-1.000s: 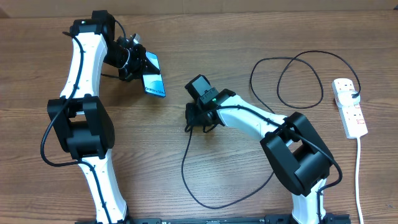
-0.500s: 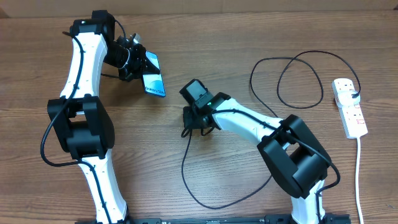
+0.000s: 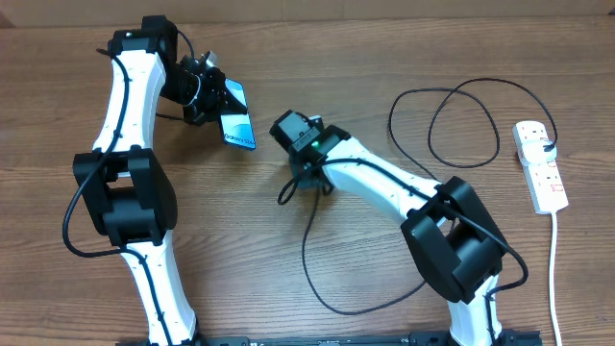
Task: Plug charger to phone and switch on socket
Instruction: 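Close the right gripper on the cable's USB-C plug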
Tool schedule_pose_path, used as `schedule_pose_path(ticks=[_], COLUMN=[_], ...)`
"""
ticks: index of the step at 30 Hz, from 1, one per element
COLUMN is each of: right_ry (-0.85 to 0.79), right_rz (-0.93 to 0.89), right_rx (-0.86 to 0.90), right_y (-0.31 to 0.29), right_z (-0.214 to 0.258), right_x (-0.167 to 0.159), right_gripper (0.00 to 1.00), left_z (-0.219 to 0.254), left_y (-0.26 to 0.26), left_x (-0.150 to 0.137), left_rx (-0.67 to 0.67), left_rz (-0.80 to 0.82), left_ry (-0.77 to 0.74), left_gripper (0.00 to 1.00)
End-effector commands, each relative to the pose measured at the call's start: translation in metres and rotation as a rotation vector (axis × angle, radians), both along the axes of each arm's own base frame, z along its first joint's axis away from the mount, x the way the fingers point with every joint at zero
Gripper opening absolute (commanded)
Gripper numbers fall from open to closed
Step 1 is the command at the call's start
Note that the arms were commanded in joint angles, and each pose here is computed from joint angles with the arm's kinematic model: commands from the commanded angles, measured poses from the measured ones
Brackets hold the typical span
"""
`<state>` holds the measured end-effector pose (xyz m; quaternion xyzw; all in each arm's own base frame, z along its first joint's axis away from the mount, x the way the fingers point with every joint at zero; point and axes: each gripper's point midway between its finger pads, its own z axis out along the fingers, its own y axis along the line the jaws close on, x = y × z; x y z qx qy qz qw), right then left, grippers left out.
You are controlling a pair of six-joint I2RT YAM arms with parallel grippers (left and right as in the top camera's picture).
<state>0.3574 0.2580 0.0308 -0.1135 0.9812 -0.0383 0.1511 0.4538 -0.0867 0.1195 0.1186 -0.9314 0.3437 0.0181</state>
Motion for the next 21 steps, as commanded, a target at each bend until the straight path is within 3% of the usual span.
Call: schedule_pose_path(ticks=[1, 13, 21], right_ry=[-0.003, 0.100, 0.018], right_rz=[-0.002, 0.046, 0.021], right_rx=[-0.059, 0.028, 0.102], right_y=[-0.019, -0.003, 0.017], right_z=[-0.006, -0.024, -0.033], right_x=[0.005, -0.012, 0.011], right_gripper=[0.04, 0.04, 0.04], left_z=[0.009, 0.009, 0.009], left_y=[-0.003, -0.003, -0.003], left_x=[0.003, 0.003, 0.003], left_rx=[-0.017, -0.017, -0.017], left_rz=[-0.019, -0.019, -0.019], left_ry=[-0.039, -0.042, -0.043], left_gripper=[0.04, 0.04, 0.04])
